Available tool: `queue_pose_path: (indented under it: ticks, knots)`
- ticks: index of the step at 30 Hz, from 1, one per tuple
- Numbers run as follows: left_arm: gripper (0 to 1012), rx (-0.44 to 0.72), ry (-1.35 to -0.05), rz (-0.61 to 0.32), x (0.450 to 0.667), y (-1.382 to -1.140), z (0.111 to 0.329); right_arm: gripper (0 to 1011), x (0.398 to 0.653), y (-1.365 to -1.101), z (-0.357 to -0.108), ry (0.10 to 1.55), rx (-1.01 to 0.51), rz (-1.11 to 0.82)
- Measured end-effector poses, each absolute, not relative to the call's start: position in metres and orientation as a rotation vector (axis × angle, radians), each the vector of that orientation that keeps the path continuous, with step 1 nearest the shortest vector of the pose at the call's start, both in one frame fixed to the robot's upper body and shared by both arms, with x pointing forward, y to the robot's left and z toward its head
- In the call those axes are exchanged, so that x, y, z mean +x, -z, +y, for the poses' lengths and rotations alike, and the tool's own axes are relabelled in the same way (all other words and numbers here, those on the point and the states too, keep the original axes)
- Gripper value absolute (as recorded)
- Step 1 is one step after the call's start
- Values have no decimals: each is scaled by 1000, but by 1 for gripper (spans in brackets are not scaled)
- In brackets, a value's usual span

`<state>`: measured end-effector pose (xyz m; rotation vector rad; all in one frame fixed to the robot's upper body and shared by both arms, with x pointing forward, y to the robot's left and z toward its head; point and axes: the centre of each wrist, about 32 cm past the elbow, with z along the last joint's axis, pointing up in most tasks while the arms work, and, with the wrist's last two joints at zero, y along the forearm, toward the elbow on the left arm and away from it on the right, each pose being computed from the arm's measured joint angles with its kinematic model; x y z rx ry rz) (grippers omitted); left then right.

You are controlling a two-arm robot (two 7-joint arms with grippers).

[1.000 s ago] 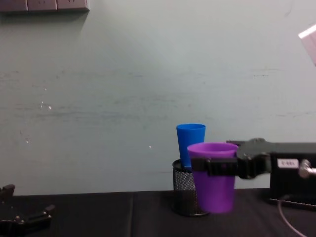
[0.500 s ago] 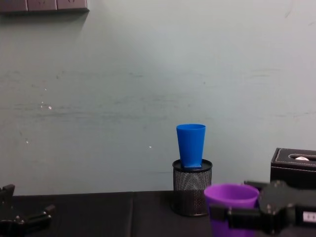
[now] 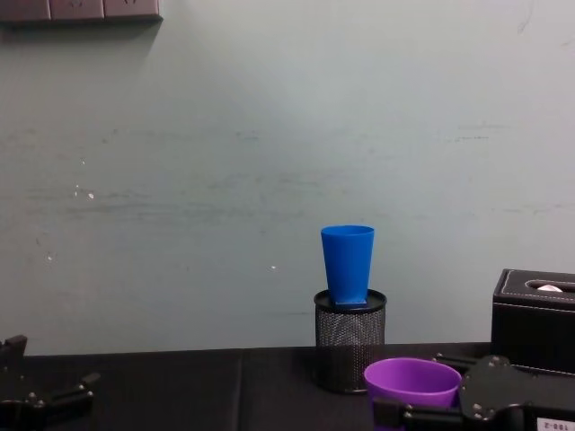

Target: Pick up one cup with a gripper and tap it against the other cup.

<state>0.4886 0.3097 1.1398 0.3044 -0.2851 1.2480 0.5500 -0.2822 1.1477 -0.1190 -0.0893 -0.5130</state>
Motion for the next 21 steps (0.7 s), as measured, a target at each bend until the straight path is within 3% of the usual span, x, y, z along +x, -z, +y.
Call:
queue_pose_path:
  ticks: [21]
  knots:
    - [1011, 304, -1248, -285, 489, -1140, 310, 746, 553, -1129, -281, 519, -134, -78]
